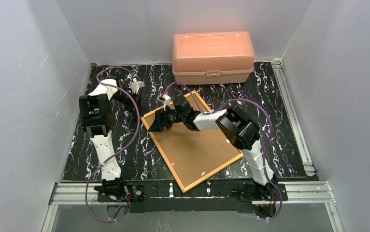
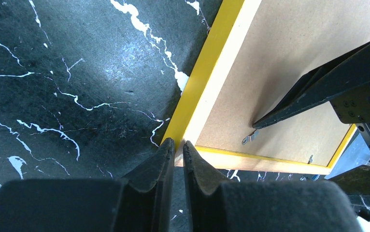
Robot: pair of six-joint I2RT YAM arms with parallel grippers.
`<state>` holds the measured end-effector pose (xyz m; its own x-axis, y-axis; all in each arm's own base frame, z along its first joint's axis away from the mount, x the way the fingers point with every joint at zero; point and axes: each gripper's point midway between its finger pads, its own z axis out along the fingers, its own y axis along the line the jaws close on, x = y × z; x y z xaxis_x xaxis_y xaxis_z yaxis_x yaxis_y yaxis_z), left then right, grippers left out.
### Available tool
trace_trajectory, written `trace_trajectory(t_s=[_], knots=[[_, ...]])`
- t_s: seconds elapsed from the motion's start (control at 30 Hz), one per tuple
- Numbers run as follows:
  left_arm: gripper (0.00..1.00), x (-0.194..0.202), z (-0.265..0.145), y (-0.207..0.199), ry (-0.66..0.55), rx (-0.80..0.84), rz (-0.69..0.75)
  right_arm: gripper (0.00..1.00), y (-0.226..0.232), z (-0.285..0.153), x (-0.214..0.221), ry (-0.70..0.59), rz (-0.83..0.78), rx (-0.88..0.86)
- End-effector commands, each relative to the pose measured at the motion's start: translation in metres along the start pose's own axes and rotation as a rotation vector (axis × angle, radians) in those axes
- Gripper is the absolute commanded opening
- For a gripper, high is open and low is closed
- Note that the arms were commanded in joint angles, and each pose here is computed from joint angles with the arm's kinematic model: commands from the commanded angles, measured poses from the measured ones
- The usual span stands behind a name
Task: Put the photo into the frame
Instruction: Install the photo frame at the center of the board.
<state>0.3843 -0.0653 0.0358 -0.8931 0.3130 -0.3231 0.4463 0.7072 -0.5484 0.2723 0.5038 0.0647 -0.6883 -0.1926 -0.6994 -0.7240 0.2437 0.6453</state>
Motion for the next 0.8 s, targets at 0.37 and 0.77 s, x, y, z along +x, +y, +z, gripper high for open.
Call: trace_trajectory(t_s=[0.37, 0.77], knots=[[0.1, -0.001, -0.015, -0.012, -0.001, -0.027, 0.022, 0.81, 0.027, -0.008, 0.01, 0.014, 0.011, -0.034], [0.1, 0.001, -0.016, -0.014, -0.003, -0.026, 0.025, 0.81, 0.029, -0.002, 0.009, 0.009, 0.028, -0.046]])
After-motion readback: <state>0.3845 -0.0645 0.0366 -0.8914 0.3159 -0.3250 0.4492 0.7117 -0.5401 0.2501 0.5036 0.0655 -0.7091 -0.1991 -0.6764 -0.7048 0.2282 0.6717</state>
